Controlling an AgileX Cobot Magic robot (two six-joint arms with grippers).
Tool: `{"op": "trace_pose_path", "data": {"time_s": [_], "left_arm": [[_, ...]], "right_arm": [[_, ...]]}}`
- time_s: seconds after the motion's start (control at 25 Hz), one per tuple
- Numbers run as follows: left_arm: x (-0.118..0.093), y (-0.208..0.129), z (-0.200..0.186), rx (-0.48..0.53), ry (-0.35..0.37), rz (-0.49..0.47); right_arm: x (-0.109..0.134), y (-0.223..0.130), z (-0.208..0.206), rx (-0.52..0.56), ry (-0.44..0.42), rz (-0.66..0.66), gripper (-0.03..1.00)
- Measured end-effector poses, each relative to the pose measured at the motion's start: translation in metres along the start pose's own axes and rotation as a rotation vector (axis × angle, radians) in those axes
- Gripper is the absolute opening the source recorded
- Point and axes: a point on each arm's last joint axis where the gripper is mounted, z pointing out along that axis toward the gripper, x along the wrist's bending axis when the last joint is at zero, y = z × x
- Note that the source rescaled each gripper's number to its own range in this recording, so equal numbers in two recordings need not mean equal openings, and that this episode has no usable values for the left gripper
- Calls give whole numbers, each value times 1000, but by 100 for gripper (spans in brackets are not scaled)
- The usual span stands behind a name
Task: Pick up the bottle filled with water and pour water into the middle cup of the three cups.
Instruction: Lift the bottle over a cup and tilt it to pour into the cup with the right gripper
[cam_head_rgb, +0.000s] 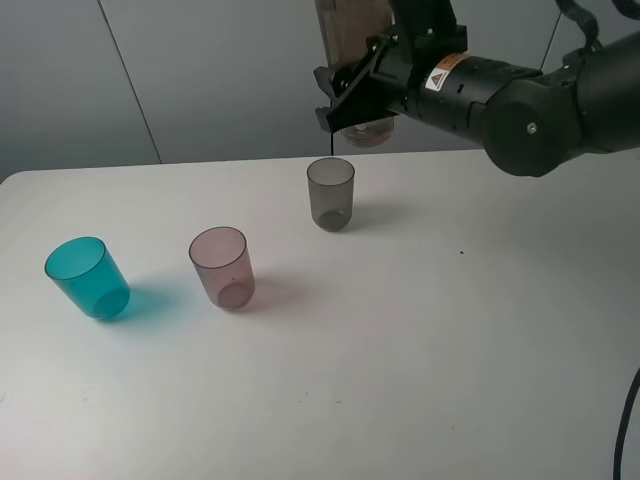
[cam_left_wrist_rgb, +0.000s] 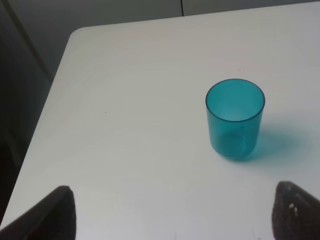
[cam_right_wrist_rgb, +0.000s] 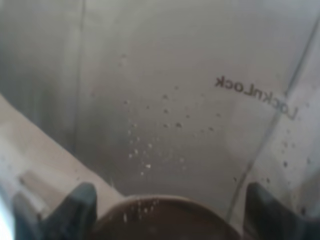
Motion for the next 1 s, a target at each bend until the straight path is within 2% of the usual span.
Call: {"op": "trace_pose_path", "data": {"time_s": [0.16, 0.28, 0.48, 0.76, 1.0], "left_arm": [[0, 0, 0, 0, 0, 0], [0, 0, 0, 0, 0, 0], [0, 0, 0, 0, 0, 0], [0, 0, 0, 0, 0, -3], [0, 0, 0, 0, 0, -3]], "right_arm": [[9, -2, 35, -21, 81, -66, 5], [16, -4, 60, -36, 150, -60, 5], [28, -8, 93, -66, 271, -148, 5], [38, -18, 117, -91, 348, -283, 5], [47, -33, 125, -154, 391, -408, 5]]}}
